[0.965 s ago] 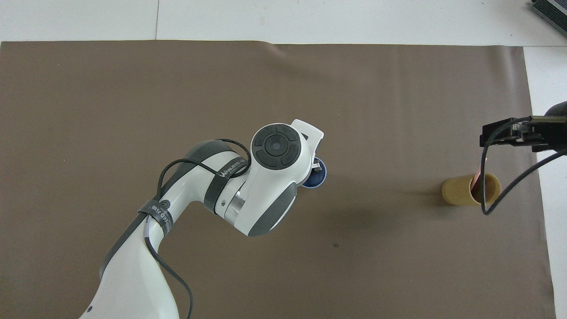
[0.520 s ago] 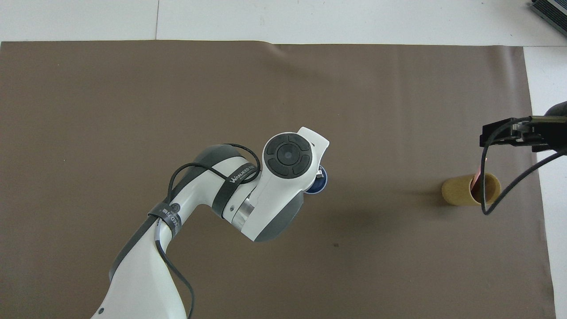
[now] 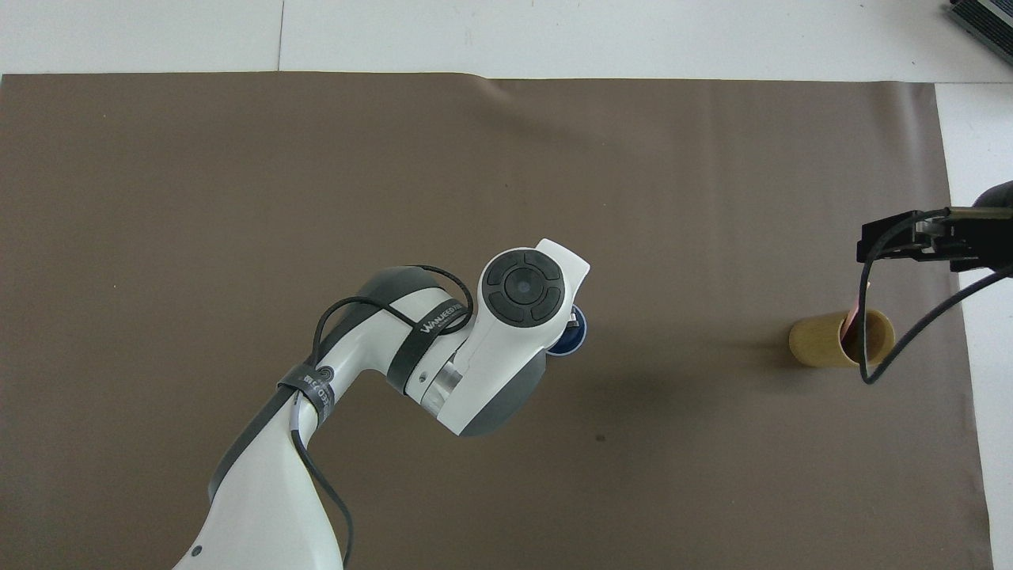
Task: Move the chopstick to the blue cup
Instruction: 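Carry the blue cup with the left gripper toward the table center, then release the blue cup with the left gripper while the right gripper reaches the stick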
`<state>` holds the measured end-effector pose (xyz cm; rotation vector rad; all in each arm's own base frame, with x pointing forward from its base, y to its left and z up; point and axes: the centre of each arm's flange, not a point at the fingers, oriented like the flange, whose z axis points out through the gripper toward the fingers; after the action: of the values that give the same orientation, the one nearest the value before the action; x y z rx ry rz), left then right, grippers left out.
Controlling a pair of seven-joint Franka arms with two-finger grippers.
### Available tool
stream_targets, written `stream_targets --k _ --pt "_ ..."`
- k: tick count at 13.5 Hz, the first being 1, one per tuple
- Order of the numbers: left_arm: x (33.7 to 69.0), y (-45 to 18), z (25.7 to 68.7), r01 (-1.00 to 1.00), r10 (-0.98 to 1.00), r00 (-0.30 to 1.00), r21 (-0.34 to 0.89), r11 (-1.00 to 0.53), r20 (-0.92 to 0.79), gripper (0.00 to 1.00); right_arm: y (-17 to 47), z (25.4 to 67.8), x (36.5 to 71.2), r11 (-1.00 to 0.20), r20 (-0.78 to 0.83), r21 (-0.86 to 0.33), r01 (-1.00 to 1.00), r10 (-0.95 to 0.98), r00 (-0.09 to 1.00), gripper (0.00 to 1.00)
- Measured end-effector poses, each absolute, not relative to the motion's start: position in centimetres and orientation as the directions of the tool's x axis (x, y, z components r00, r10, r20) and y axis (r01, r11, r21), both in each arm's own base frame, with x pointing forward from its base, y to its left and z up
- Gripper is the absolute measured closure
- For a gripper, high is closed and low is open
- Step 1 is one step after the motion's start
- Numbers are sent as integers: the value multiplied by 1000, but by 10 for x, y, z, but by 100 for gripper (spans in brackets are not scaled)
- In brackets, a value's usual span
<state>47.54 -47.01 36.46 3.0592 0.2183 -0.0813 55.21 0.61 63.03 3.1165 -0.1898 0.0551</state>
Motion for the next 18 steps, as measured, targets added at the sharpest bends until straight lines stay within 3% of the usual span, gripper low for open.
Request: stream_targets --k 3,6,12,18 --pt "481 -464 375 155 151 987 70 -985 -49 38 6 630 552 -992 36 17 -122 -121 992 0" --pt "486 -446 418 175 173 984 82 -981 -28 1 6 630 552 -992 36 17 -122 -121 992 0" --pt "514 -363 498 252 253 968 91 -964 -1 0 5 624 552 -995 23 19 -94 -93 995 0" --pt "561 -246 504 226 224 974 42 -973 -39 0 -7 589 568 -999 62 18 -34 -33 997 0"
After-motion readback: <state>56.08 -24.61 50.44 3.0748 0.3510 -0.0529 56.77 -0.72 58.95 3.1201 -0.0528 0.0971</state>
